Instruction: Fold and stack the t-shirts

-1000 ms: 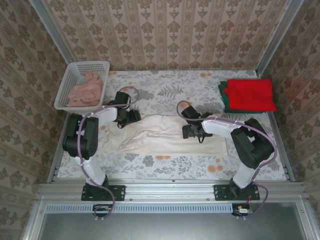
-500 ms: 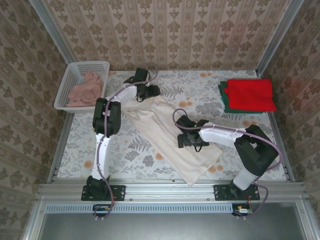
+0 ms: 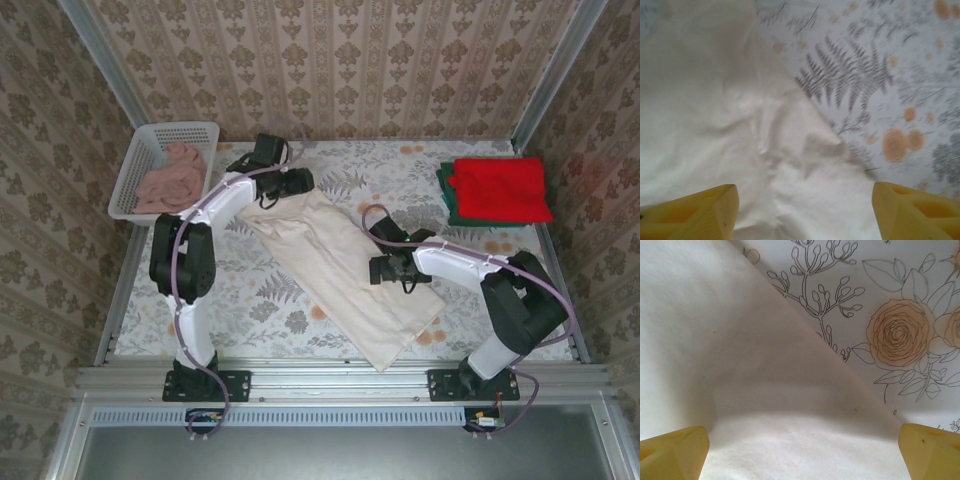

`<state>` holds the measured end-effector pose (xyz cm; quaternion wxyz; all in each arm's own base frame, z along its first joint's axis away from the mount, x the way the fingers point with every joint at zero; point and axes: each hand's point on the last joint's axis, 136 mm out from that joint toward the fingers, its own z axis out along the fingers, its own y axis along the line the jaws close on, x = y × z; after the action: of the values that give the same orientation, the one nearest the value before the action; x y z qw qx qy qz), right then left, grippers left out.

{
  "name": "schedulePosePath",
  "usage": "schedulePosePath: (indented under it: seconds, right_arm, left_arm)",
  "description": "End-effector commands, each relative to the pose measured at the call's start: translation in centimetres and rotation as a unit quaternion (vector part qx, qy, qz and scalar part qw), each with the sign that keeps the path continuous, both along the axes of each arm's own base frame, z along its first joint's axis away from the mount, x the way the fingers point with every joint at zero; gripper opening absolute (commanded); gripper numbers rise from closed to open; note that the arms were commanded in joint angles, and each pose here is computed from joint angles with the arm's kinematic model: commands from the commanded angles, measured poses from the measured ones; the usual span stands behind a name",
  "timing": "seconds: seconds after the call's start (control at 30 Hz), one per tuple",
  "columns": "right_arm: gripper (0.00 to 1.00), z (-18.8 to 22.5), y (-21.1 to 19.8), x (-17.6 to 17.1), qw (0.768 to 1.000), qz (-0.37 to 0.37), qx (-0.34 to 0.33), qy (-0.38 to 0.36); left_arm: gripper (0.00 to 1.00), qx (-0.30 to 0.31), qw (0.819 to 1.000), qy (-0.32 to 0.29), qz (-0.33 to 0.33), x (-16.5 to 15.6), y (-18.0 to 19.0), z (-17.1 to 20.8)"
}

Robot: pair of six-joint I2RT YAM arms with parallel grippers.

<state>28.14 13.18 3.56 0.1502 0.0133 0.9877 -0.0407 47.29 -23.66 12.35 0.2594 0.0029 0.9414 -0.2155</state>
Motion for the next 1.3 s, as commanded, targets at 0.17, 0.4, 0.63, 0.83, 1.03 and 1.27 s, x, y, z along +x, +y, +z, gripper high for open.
schedulePosePath:
  seconds: [0.17,0.4,0.63,0.83,1.03,1.27]
  right_arm:
    - [1.00,-0.6,-0.5,-1.1,1.000,0.005,0.004,0.004]
    - [1.00,-0.4,0.3,-3.4,0.998,0.001,0.067,0.014]
    - [1.00,1.6,0.1,-5.6,0.993,0.001,0.114,0.000]
    - [1.00,2.2,-0.5,-4.9,0.994,-0.008,0.103,-0.020]
    - [1.00,0.5,-2.2,-2.4,0.998,-0.032,0.046,-0.010]
    - [0.99,-2.7,-0.7,-1.8,0.998,-0.021,0.058,0.027]
  left_arm:
    - [0.67,0.001,0.996,0.077,0.042,2.4,0.3,-9.5]
    - [0.66,0.005,0.996,0.089,0.026,6.8,-2.4,-12.4]
    - [0.66,-0.044,0.997,0.058,-0.015,10.7,-7.7,-11.7]
    - [0.67,-0.135,0.988,0.012,-0.068,11.4,-12.0,-7.8]
    - [0.71,-0.152,0.973,-0.048,-0.164,7.6,-15.9,1.0]
    - [1.00,-0.115,0.982,-0.104,-0.109,4.7,-8.6,8.6]
